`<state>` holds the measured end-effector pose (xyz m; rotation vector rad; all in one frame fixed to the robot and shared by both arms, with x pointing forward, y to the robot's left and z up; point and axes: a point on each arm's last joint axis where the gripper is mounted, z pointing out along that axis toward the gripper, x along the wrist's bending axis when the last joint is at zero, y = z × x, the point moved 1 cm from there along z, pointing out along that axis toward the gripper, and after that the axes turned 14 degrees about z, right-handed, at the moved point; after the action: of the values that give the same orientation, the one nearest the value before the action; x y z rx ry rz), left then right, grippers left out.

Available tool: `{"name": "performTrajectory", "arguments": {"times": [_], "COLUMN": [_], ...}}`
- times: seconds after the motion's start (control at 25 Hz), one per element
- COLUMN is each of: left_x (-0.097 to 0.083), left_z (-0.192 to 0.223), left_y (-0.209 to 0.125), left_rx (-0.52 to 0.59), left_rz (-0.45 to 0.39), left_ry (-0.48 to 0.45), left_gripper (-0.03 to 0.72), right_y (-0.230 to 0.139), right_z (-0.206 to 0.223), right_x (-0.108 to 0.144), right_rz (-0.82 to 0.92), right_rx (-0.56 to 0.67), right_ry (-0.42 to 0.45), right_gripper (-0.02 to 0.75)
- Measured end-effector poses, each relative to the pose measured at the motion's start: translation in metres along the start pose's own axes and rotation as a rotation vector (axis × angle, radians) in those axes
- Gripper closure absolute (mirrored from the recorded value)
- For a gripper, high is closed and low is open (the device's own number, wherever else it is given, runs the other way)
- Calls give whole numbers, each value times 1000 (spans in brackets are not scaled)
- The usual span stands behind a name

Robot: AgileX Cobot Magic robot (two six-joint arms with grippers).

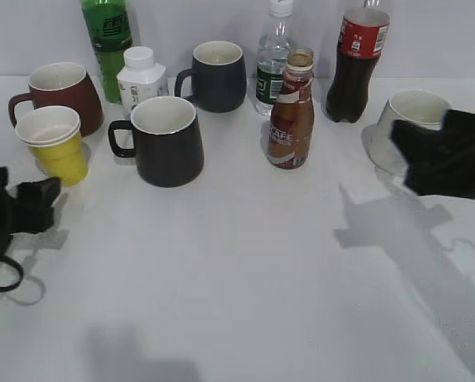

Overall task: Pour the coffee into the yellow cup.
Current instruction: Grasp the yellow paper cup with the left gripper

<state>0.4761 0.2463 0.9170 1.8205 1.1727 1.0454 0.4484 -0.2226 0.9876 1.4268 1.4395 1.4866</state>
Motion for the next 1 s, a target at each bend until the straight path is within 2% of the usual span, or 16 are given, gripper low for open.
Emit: {"name": "performTrajectory", "arguments": {"times": [0.08, 0.16, 0.28, 0.44, 0.68, 0.84, 1.0], "left_x": [-5, -8, -10, -10, -13, -15, -16], "left_z": [8, 14, 24, 37, 67, 84, 92], "left_y": [-3, -4, -8, -3, -2, -8, -12], "left_rx": [-54, -110, -143, -212, -221, -207, -205], "left_rz": [31, 20, 6, 1, -4, -7, -11], "left_ry": [-22, -29, -25, -5, 5, 12, 22], "left_gripper": [101, 101, 101, 101, 100, 101, 139], "right_y": [-10, -16, -26, -40, -42, -42, -43], "right_z": [11, 20, 30, 42, 63, 79, 102], "right_x": [4, 6, 5, 3, 8, 18, 23], "right_rz": [-22, -28, -24, -36, -40, -60, -57], "right_rx": [-8, -44, -74, -49, -55, -54, -24], "right_ry": [43, 81, 100, 106, 134, 212, 226], "right_gripper": [237, 237, 237, 237, 237, 237, 237]}}
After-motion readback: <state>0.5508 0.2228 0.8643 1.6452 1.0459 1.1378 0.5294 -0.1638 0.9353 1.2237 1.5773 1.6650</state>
